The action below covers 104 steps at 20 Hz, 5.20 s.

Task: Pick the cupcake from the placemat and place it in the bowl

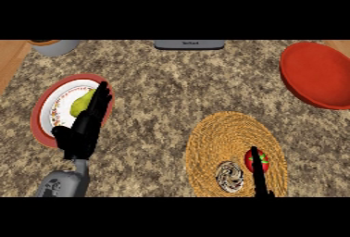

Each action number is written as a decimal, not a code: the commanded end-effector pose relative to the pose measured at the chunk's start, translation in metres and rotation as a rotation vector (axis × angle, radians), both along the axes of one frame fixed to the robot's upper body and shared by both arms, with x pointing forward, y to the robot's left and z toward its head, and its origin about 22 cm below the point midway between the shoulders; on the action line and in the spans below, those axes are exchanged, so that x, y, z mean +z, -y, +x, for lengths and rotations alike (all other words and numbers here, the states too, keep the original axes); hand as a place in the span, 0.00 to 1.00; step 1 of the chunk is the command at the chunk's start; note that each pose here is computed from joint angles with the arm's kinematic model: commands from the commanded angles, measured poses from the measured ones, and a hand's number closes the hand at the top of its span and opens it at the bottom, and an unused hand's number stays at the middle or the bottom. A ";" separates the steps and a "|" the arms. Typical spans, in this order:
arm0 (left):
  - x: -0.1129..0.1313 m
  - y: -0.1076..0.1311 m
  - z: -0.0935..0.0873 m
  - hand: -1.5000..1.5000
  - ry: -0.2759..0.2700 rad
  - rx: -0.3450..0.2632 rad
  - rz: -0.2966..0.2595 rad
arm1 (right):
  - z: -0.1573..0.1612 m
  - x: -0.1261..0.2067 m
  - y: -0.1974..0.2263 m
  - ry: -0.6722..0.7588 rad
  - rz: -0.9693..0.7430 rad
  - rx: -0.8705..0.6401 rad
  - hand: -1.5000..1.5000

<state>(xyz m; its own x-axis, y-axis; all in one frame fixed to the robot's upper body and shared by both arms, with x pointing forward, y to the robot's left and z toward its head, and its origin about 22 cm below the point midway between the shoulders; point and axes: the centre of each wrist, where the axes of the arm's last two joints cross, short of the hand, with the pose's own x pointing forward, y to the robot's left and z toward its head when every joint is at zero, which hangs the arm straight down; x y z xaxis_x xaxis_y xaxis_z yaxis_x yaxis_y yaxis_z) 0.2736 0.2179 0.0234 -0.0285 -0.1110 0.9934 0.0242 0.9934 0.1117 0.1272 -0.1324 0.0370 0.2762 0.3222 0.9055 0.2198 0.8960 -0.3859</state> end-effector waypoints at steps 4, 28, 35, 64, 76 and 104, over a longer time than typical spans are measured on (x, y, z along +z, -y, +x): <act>0.012 -0.015 0.001 0.50 -0.004 -0.005 0.003 | 0.012 -0.033 -0.005 0.000 0.019 -0.020 0.00; 0.007 0.013 -0.007 0.50 -0.006 0.002 -0.001 | 0.032 -0.079 -0.013 -0.127 -0.302 0.221 1.00; 0.009 -0.012 -0.006 0.50 0.005 0.007 0.004 | 0.026 -0.062 -0.029 -0.004 -0.218 0.208 1.00; 0.002 -0.008 -0.004 0.50 -0.017 0.040 0.004 | 0.095 0.173 0.287 0.742 -0.194 1.128 1.00; 0.013 0.019 0.003 0.50 0.003 -0.050 0.003 | 0.139 0.235 0.353 0.617 -0.374 0.923 1.00; 0.008 0.025 0.011 0.50 0.025 -0.094 -0.004 | 0.237 0.086 0.347 0.281 -0.545 0.885 0.00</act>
